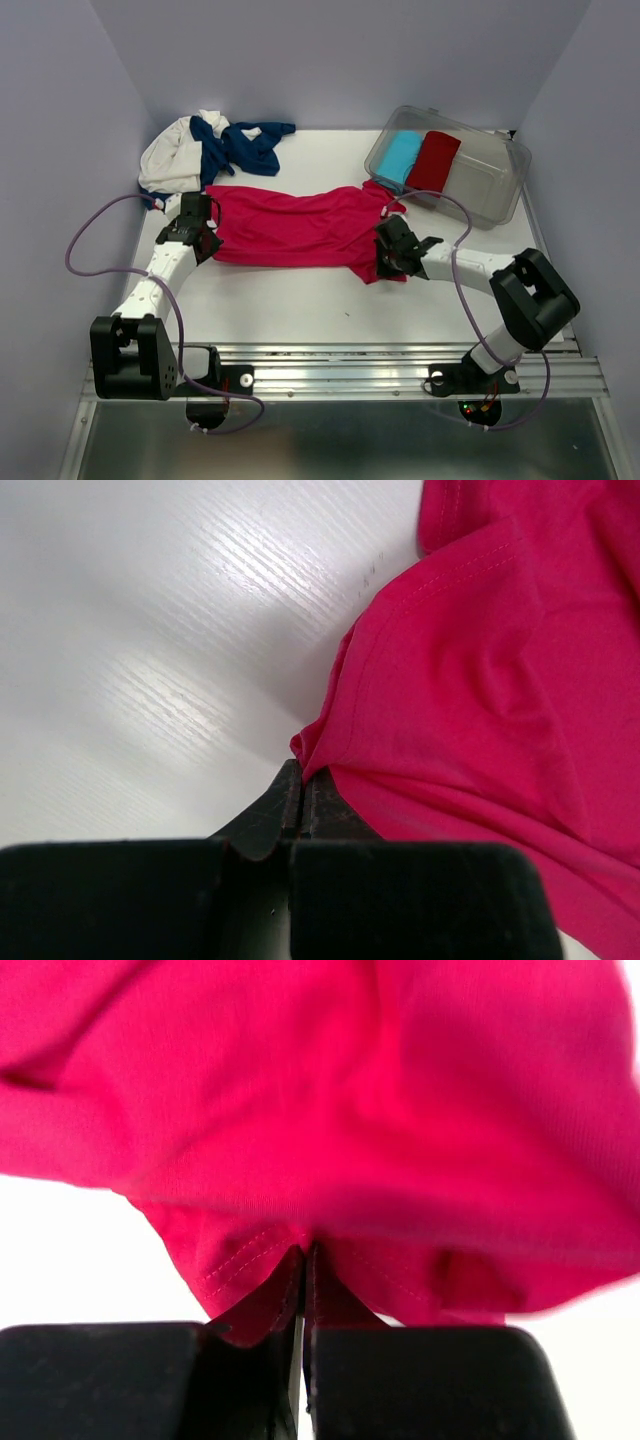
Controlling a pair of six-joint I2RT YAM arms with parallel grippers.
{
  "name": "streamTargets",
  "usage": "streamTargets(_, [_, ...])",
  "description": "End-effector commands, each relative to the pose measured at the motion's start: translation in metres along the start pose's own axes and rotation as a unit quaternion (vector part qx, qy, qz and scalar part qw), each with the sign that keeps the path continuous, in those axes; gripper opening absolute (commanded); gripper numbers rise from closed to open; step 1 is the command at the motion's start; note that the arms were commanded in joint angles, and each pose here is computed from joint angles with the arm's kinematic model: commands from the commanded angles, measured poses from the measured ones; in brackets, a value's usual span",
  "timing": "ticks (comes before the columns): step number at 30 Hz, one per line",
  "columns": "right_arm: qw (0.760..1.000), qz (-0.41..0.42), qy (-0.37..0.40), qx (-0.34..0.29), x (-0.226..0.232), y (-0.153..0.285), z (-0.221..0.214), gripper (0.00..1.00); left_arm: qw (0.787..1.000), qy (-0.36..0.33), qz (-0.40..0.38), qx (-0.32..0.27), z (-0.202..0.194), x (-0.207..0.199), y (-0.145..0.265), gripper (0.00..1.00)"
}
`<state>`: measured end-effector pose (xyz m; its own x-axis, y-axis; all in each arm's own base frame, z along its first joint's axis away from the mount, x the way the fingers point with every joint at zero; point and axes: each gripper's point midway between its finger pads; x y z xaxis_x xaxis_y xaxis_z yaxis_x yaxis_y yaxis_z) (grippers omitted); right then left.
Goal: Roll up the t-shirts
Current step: Flatten out the T-shirt at the center of the board.
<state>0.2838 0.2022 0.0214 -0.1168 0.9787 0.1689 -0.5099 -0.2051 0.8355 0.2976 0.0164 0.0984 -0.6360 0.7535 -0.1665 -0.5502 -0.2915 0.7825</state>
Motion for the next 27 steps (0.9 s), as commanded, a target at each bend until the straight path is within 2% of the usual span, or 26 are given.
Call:
streamTargets(1, [0.999,0.001,0.013,0.052,-0.002,0.015,-0.049,0.01,1.000,0.001,-0.005,-0.025,0.019,-0.006,0.005,0.00])
streamTargets(10, [0.994,0.020,-0.040,0.101,0.014,0.047,-0.102,0.03,1.000,-0.001,-0.002,-0.028,0.021,-0.006,0.005,0.00])
streamTargets(12, [0.992,0.007,-0.055,0.110,0.008,0.051,-0.114,0.27,1.000,-0.002,0.000,-0.027,0.020,-0.005,0.004,0.00])
streamTargets(13, [0.992,0.005,-0.057,0.113,0.008,0.053,-0.118,0.31,1.000,-0.003,0.000,-0.027,0.020,-0.005,0.005,0.00])
streamTargets(14, [0.991,-0.006,-0.067,0.113,0.002,0.055,-0.122,0.46,1.000,-0.003,0.000,-0.028,0.021,-0.004,0.005,0.00])
streamTargets(17, [0.993,-0.011,-0.099,0.065,-0.003,0.071,-0.102,0.67,1.000,-0.004,0.000,-0.028,0.020,-0.004,0.005,0.00])
streamTargets(20, [0.992,-0.018,-0.119,0.030,-0.007,0.078,-0.089,0.80,1.000,-0.005,-0.001,-0.028,0.020,-0.004,0.005,0.00])
streamTargets(23, [0.985,-0.018,-0.171,0.014,-0.006,0.081,-0.084,0.88,1.000,-0.006,-0.004,-0.026,0.020,-0.005,0.006,0.00])
streamTargets(27, [0.975,-0.035,-0.222,-0.002,-0.013,0.079,-0.083,0.93,1.000,-0.007,-0.005,-0.029,0.021,-0.005,0.007,0.00])
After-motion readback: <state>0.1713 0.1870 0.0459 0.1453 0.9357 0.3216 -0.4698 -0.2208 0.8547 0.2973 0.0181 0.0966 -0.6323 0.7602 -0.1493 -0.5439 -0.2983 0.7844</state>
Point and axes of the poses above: each gripper's point midway between its finger pads, its own y axis back along the fingers, its own x axis along the line the jaws close on, z = x × y, and after that the axes turned 2 degrees about y, right-handed
